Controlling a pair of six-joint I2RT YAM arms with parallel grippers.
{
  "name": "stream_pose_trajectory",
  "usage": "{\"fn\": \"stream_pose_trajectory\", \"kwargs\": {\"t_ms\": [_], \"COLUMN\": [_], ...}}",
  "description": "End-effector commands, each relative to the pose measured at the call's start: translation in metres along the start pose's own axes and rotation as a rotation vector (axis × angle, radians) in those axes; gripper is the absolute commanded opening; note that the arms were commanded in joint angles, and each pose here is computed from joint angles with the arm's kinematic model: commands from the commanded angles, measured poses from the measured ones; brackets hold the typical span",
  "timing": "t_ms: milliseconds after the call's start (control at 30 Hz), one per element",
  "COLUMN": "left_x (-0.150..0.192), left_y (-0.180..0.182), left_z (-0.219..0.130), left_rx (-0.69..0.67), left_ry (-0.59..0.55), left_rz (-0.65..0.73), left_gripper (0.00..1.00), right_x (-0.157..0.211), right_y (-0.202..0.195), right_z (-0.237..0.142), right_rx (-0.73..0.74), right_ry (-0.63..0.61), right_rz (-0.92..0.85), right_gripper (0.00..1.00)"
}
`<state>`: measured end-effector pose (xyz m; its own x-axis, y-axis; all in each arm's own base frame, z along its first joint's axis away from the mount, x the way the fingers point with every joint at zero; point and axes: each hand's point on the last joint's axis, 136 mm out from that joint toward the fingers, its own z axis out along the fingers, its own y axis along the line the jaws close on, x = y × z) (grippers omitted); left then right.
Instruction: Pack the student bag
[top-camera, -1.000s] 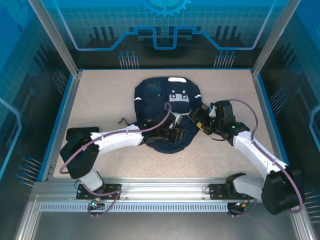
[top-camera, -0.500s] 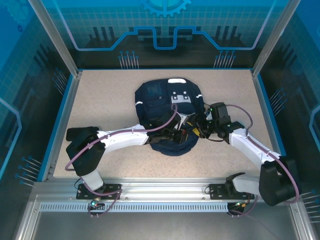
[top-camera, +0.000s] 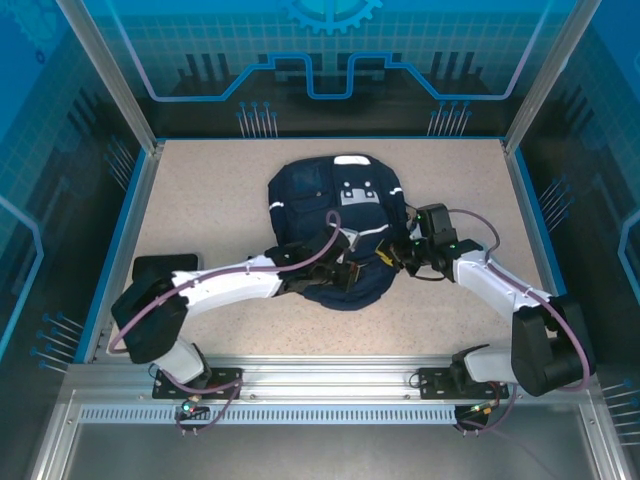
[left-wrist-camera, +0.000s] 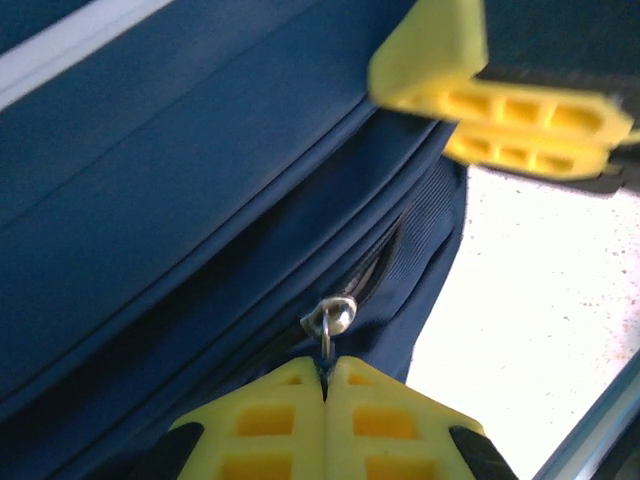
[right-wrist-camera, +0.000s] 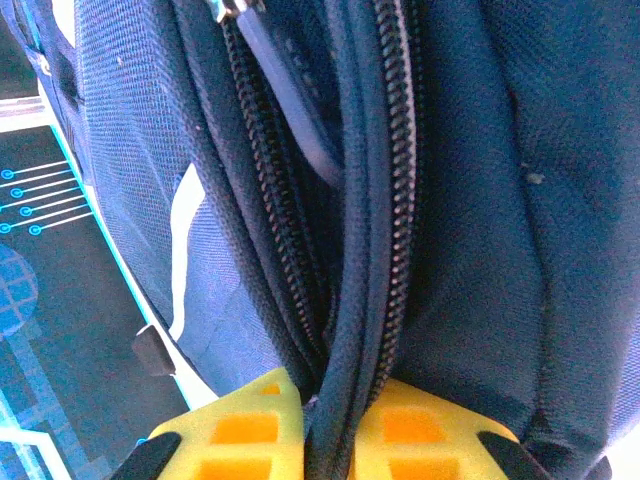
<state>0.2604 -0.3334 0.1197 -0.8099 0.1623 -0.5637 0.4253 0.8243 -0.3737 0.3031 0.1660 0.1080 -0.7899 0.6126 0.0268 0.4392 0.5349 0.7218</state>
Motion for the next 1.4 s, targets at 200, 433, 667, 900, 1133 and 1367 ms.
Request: {"fn": "stream_pose_trajectory", "kwargs": {"t_ms": [200, 433, 667, 900, 1133, 1367], "left_x": [0.024, -0.006, -0.028, -0.035, -0.007, 0.003], "left_y": [0.100, 0.090, 0.070, 0.079, 0.071, 0.043], "left_z": [-0.037, -0.032, -0.026, -0.022, -0.023, -0.020], "left_rx": [-0.230, -0.128, -0.054, -0.117, -0.038, 0.050], "left_ry": [-0.019, -0.063, -0.084, -0.087, -0.009, -0.012], "left_rz": [-0.147, -0.115, -0.063, -0.057, -0.160, -0.205], "left_gripper": [0.00, 0.00, 0.00, 0.00, 0.22, 0.36], "right_x": [-0.049, -0.039, -0.021, 0.021, 0.042, 0.034], "right_y": [-0.008, 0.004, -0.001, 0.007, 0.023, 0.018], "right_z": [-0.007, -0.005, -0.041, -0.042, -0.014, 0.001], "right_rx": [0.055, 0.013, 0.100, 0.146, 0.179, 0.228], "right_ry": [-0.127, -0.054, -0.091, -0.075, -0.005, 0.000], "right_rz": [-0.052, -0.100, -0.185, -0.232, -0.341, -0.276], "right_gripper": [0.10, 0.32, 0.69, 0.70, 0.63, 0.63]}}
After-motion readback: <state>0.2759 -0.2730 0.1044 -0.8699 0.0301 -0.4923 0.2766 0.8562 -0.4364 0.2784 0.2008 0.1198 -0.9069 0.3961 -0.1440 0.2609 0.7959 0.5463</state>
